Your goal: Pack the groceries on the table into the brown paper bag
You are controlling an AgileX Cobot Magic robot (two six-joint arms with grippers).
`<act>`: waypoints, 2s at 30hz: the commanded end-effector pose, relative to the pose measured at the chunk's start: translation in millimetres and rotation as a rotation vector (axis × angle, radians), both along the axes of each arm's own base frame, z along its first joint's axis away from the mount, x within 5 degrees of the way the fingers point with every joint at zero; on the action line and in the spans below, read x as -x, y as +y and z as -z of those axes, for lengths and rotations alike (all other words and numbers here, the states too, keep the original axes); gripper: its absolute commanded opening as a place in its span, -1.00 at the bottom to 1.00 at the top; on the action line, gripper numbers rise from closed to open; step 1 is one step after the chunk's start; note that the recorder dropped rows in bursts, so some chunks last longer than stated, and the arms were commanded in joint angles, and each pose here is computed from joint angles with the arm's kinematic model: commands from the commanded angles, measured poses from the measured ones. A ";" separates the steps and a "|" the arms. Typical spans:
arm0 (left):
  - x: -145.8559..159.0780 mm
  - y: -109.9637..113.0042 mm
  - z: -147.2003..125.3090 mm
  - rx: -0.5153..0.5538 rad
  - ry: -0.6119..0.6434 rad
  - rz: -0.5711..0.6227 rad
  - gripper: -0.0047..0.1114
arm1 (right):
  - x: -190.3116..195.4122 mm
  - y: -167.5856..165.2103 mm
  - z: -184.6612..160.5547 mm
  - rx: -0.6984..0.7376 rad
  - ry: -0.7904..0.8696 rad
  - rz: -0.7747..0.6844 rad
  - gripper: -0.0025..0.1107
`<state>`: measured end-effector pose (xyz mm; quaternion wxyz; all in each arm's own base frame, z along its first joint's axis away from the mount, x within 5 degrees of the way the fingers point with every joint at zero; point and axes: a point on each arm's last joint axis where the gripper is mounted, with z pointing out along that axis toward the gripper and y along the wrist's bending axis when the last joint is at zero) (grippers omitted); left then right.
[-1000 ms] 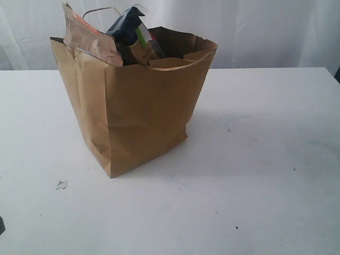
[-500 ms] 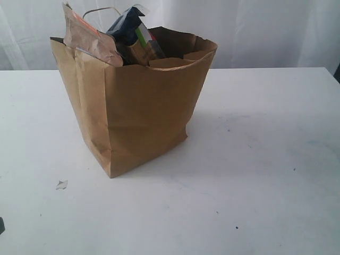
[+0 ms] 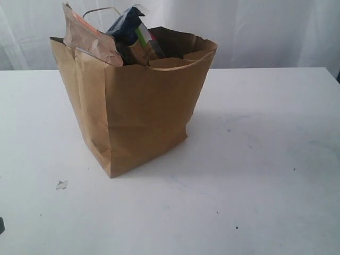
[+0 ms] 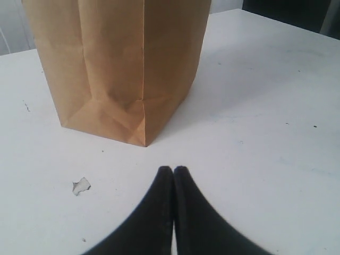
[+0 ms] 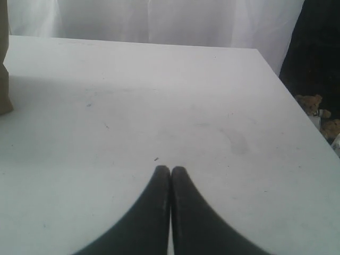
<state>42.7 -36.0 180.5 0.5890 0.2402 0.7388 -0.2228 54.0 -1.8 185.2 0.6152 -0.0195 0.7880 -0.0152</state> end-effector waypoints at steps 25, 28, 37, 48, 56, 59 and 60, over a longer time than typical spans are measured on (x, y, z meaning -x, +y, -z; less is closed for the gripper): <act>-10.7 20.2 0.3 -0.001 -0.006 -0.412 -0.92 | 0.2 -0.1 2.1 0.004 0.001 0.001 -0.96; -11.5 23.1 0.3 -0.001 -0.006 -0.465 -0.92 | 0.2 -0.1 2.1 0.004 0.001 0.001 -0.96; -11.8 24.7 0.3 -0.001 -0.006 -0.495 -0.92 | 0.2 -0.1 2.1 0.004 0.001 0.001 -0.96; -11.8 24.7 0.3 -0.001 -0.006 -0.495 -0.92 | 0.2 -0.1 2.1 0.004 0.001 0.001 -0.96; -11.8 24.7 0.3 -0.001 -0.006 -0.495 -0.92 | 0.2 -0.1 2.1 0.004 0.001 0.001 -0.96; -11.8 24.7 0.3 -0.001 -0.006 -0.495 -0.92 | 0.2 -0.1 2.1 0.004 0.001 0.001 -0.96; -11.8 24.7 0.3 -0.001 -0.006 -0.495 -0.92 | 0.2 -0.1 2.1 0.004 0.001 0.001 -0.96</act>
